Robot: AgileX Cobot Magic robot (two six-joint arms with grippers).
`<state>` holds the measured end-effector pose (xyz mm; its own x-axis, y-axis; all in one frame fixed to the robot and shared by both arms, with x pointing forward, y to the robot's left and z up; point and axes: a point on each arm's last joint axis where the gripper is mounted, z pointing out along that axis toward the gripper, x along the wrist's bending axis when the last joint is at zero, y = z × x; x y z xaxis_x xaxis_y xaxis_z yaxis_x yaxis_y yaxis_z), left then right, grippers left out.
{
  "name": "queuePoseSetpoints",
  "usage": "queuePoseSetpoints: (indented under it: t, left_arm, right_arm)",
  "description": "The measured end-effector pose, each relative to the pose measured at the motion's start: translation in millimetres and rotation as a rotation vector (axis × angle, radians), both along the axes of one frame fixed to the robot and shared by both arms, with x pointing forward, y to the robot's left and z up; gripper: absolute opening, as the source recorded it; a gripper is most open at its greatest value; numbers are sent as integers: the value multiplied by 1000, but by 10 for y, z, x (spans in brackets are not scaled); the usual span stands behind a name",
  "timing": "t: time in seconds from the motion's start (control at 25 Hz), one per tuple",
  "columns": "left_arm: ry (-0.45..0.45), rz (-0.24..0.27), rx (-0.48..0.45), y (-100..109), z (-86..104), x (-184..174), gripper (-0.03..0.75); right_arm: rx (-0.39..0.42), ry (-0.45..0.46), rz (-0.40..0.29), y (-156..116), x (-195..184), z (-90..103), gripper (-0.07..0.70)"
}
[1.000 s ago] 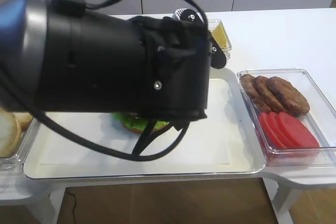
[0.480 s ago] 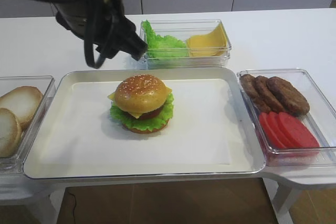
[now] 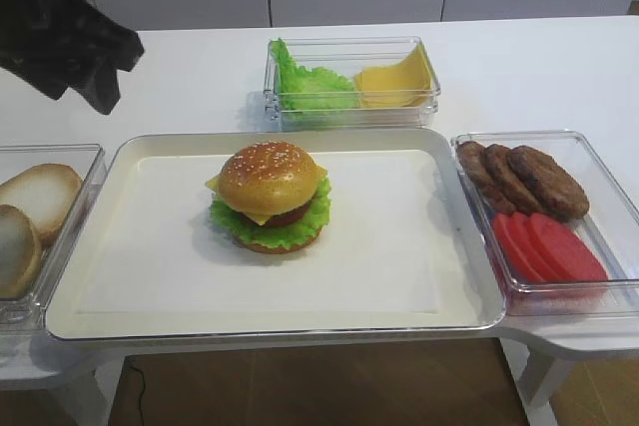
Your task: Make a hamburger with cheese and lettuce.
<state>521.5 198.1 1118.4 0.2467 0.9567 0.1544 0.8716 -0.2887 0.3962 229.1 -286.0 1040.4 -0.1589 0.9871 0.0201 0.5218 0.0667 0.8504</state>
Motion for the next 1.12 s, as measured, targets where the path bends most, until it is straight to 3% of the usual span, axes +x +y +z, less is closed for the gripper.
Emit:
queuePoseSetpoints:
  t: [0.24, 0.44, 0.56, 0.68, 0.84, 1.12]
  left_arm:
    - [85, 105, -64, 475, -4, 49, 364]
    - [32, 178, -85, 809, 175, -63, 364]
    - [-32, 196, -88, 940, 358, -229, 364]
    - [-91, 217, -99, 1008, 497, -471, 364]
    - [-136, 216, -126, 1013, 550, -867, 364]
    - [-198, 230, -149, 1033, 392, -1583, 364]
  right_arm:
    - [0, 0, 0, 0, 0, 0, 245]
    - [0, 0, 0, 0, 0, 0, 245]
    - [0, 0, 0, 0, 0, 0, 245]
    - [0, 0, 0, 0, 0, 0, 245]
    - [0, 0, 0, 0, 0, 0, 245]
    - [0, 0, 0, 0, 0, 0, 245]
